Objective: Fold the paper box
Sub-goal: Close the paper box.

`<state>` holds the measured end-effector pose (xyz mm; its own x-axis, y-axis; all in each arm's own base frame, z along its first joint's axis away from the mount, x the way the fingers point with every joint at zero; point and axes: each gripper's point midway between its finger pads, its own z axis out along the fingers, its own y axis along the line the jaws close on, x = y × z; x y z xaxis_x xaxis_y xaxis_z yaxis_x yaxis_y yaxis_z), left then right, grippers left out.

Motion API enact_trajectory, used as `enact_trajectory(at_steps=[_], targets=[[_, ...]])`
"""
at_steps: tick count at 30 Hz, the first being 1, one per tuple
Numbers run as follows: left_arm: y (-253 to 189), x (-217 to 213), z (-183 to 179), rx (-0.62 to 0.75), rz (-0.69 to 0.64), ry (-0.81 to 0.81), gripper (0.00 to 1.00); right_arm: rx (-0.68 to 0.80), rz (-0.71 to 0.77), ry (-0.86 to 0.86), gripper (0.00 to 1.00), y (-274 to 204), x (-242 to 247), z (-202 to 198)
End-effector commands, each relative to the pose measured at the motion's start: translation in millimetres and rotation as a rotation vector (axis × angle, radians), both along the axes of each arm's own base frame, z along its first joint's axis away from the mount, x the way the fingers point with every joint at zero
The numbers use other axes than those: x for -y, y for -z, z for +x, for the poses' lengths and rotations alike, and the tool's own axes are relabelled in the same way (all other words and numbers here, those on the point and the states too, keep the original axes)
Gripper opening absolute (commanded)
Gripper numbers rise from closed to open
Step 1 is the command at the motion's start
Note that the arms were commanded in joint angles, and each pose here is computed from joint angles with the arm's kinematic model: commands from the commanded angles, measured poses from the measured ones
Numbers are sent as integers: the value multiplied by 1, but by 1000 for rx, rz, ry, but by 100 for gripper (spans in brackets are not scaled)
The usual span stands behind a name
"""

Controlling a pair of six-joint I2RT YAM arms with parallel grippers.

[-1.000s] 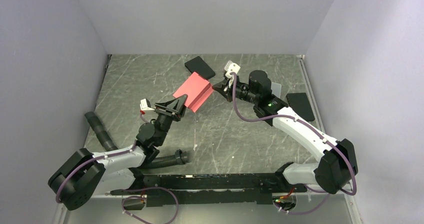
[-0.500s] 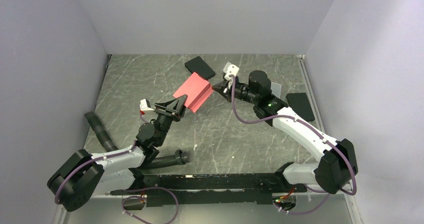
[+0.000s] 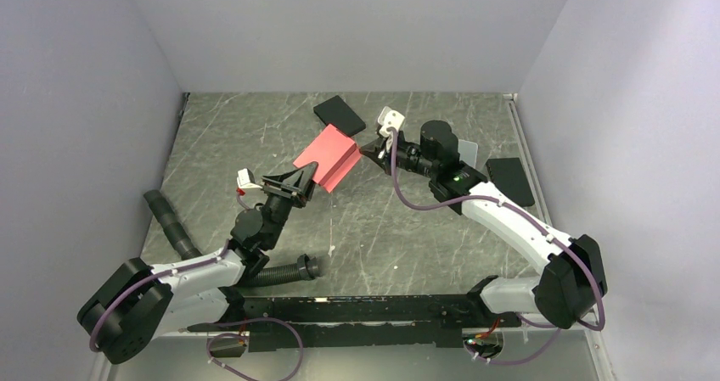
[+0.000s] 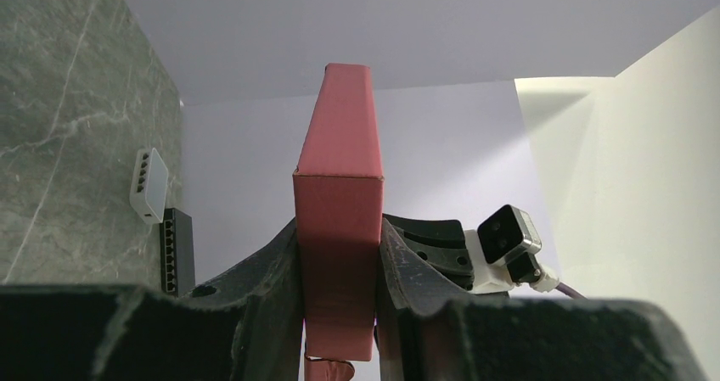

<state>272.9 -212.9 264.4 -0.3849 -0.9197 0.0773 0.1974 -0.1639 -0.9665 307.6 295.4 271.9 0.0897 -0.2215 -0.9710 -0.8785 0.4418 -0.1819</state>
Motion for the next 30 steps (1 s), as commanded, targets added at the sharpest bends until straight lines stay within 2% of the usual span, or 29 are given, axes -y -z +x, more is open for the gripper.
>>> enact_trajectory(at_steps=[1,30], targets=[[-28,4,-8,81,-37,30,0,-77,38,-114,0,-2,-23,-28],[-35,22,-11,150,142,69,0,-146,48,-59,0,-2,-22,-20]])
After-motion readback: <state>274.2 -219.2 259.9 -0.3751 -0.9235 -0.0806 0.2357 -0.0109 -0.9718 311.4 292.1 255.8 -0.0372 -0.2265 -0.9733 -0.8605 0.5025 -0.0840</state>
